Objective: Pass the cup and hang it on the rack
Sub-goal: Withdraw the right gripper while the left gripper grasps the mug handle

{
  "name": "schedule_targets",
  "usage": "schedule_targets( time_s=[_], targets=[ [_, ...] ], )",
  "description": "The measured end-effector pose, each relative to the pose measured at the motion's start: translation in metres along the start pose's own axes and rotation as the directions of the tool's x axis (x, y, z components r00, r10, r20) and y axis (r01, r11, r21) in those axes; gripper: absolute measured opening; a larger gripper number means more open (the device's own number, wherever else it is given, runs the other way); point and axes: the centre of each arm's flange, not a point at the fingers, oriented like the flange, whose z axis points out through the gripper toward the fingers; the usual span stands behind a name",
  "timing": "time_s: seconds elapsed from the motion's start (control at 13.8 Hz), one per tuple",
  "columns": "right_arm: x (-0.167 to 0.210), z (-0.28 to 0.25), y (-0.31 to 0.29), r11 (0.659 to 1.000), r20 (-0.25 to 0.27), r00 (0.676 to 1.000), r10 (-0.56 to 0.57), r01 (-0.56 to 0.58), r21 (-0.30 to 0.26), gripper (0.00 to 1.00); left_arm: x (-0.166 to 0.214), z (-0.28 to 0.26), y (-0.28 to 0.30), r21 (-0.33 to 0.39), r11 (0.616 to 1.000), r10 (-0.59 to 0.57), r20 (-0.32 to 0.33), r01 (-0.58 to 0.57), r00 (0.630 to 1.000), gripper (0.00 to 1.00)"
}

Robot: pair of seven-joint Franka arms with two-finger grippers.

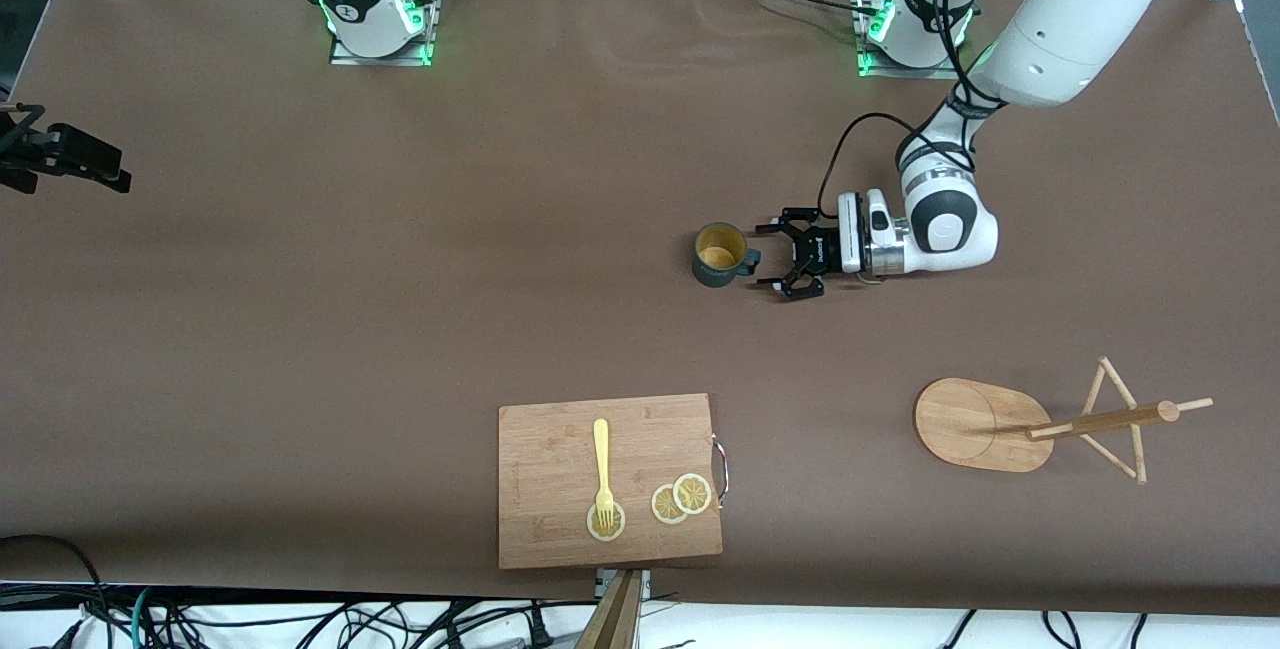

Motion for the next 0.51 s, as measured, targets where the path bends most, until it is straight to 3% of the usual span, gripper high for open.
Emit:
schedule_targets(
  time_s=[0.07,0.51],
  targets=[
    [0.0002,0.0000,0.0000,1.000,-0.001,1.000,0.000,0.000,0.000,1.00,-0.0023,0.0068,0.0029,0.007,1.000,-0.015,-0.012,0.015,1.000,1.00],
    [0.0009,-0.0006,-0.0001,1.000,-0.008,1.000,0.000,0.000,0.000,1.00,-0.0073,0.0105,0.0035,0.013,0.999,-0.031,-0.025,0.031,0.999,0.35]
  ],
)
